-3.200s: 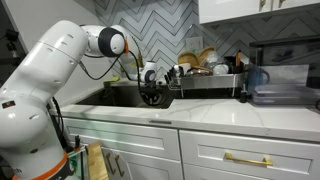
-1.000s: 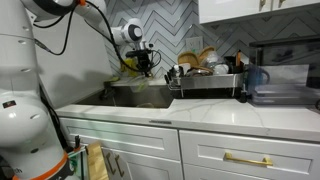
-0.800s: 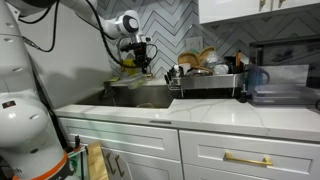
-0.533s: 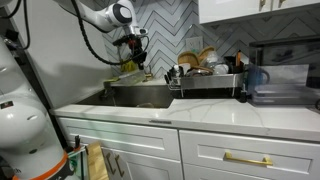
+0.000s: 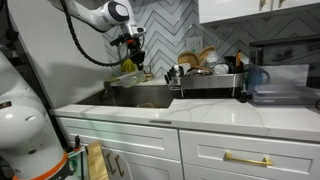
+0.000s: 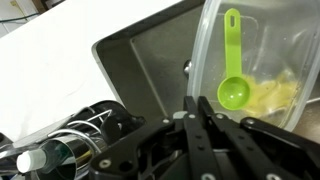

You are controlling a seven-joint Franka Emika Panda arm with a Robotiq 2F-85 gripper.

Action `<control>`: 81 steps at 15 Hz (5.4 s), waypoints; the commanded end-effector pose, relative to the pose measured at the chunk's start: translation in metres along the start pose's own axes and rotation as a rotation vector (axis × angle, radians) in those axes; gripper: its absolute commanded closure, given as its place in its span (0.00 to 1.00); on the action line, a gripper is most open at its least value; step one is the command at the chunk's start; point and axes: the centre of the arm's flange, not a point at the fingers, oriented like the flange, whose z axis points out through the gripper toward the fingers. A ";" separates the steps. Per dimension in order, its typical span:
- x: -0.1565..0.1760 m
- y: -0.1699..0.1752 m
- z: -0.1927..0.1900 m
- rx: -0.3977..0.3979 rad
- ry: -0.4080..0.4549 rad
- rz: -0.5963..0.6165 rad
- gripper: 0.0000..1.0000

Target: Remove a container from the sink and empty the container

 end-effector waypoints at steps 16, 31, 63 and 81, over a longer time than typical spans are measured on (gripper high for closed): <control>-0.062 0.179 0.040 0.016 -0.063 0.622 0.93; -0.056 0.305 0.075 -0.428 0.126 1.158 0.98; 0.002 0.207 0.130 -1.362 0.930 0.629 0.98; -0.036 0.277 0.072 -1.141 0.494 1.099 0.98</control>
